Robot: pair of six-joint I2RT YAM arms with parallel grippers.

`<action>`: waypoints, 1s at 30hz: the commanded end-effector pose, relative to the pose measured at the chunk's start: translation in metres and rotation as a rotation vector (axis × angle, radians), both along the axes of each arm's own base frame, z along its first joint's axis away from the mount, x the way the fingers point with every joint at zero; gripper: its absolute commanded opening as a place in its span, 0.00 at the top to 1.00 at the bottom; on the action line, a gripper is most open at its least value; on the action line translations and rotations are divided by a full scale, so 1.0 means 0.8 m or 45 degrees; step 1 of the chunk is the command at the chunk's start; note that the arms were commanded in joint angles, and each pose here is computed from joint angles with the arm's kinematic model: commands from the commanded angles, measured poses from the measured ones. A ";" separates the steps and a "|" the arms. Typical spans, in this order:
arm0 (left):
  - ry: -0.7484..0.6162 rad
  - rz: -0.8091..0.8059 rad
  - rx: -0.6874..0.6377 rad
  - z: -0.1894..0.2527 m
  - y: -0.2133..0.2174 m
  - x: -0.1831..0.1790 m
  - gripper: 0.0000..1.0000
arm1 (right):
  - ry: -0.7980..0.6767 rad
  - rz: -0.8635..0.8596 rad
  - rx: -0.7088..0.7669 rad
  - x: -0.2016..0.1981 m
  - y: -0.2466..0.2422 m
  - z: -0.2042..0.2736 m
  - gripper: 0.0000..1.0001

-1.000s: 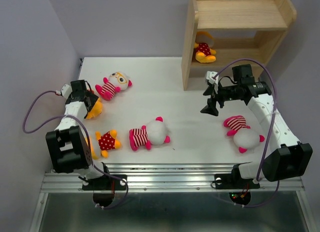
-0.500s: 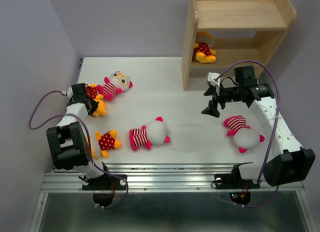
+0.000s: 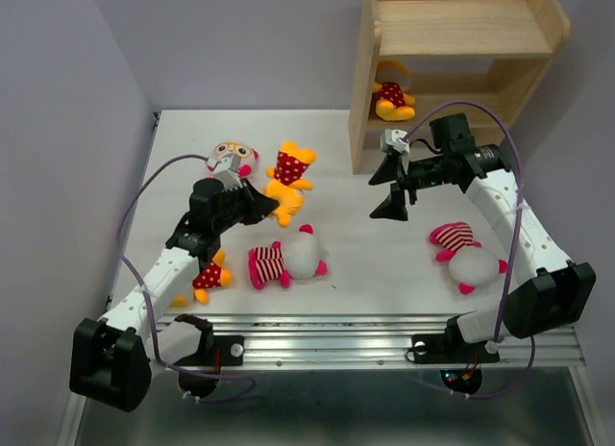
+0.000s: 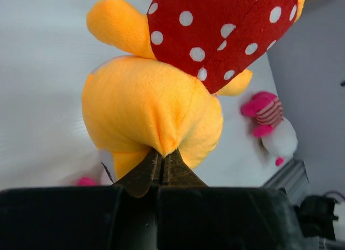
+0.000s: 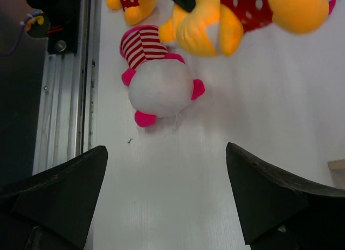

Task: Place and organize the stuffed toys onto the shelf

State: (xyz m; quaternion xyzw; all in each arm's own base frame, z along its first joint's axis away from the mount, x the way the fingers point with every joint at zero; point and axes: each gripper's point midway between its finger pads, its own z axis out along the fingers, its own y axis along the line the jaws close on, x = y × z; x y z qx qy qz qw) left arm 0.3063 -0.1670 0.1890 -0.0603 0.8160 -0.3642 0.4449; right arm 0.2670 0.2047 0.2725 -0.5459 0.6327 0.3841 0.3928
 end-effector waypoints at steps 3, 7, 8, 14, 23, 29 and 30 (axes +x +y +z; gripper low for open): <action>-0.242 -0.312 -0.059 0.056 -0.093 -0.019 1.00 | 0.098 -0.061 0.177 -0.001 0.033 0.073 0.05; -0.272 -0.400 -0.057 0.066 -0.141 -0.030 1.00 | 0.206 -0.270 0.324 0.030 0.043 0.103 0.05; -0.262 -0.412 -0.052 0.061 -0.149 -0.030 1.00 | 0.331 -0.359 0.347 0.034 0.043 0.104 0.06; -0.288 -0.501 -0.083 0.065 -0.184 -0.047 1.00 | 0.439 -0.678 0.358 0.073 0.030 0.100 0.00; -0.329 -0.549 -0.105 0.073 -0.200 -0.061 1.00 | 0.534 -0.545 0.213 0.047 0.046 0.051 0.03; -0.328 -0.535 -0.104 0.072 -0.199 -0.060 1.00 | 0.557 -0.530 0.128 0.040 0.045 0.028 0.21; -0.328 -0.533 -0.104 0.072 -0.199 -0.059 1.00 | 0.559 -0.528 0.118 0.039 0.044 0.025 0.22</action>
